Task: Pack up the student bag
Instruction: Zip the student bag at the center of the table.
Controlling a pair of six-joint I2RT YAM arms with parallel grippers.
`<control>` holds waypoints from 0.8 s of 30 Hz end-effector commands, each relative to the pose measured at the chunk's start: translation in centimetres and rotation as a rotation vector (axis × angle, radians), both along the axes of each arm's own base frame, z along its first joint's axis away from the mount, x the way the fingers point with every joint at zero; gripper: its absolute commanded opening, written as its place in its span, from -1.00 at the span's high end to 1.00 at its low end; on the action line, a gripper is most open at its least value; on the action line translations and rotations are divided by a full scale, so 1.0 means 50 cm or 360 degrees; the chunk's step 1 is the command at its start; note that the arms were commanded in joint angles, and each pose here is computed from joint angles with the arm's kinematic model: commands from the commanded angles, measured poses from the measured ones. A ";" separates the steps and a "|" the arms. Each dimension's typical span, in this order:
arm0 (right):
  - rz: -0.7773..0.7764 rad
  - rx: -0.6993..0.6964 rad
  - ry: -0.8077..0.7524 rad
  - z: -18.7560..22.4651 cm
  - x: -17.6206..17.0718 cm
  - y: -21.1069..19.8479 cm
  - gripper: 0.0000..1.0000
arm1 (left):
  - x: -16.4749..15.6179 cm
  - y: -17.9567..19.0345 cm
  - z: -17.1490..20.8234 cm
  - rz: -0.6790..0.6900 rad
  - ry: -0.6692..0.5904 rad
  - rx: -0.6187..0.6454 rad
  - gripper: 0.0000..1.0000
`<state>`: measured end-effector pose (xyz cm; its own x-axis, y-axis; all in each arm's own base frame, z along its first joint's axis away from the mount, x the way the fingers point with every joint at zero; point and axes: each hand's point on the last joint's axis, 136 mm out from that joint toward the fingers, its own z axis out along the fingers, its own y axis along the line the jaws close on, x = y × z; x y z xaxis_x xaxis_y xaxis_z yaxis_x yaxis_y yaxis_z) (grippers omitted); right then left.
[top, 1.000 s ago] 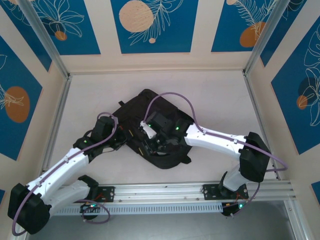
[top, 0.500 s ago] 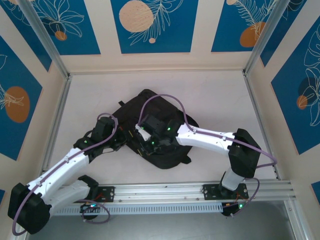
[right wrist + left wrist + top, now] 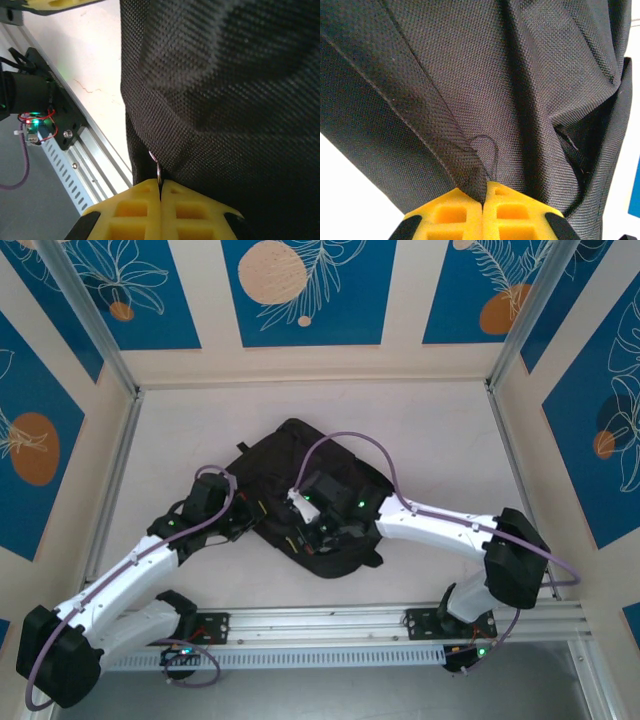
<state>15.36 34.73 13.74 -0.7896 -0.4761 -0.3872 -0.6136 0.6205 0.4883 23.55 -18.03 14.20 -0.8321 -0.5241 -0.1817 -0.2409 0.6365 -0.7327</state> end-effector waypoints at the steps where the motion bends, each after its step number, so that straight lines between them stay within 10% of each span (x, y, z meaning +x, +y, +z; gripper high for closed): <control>1: 0.0005 -0.0039 0.0149 -0.007 -0.038 -0.053 1.00 | 0.021 0.011 0.026 0.0024 -0.0092 -0.0005 1.00; 20: 0.0248 -0.0139 0.0469 0.095 -0.091 -0.046 1.00 | 0.031 0.002 0.019 -0.0054 -0.0079 0.0037 1.00; 24: 0.0056 -0.0179 0.0350 0.083 -0.050 -0.067 0.54 | 0.029 0.003 0.016 -0.0055 -0.0080 0.0041 1.00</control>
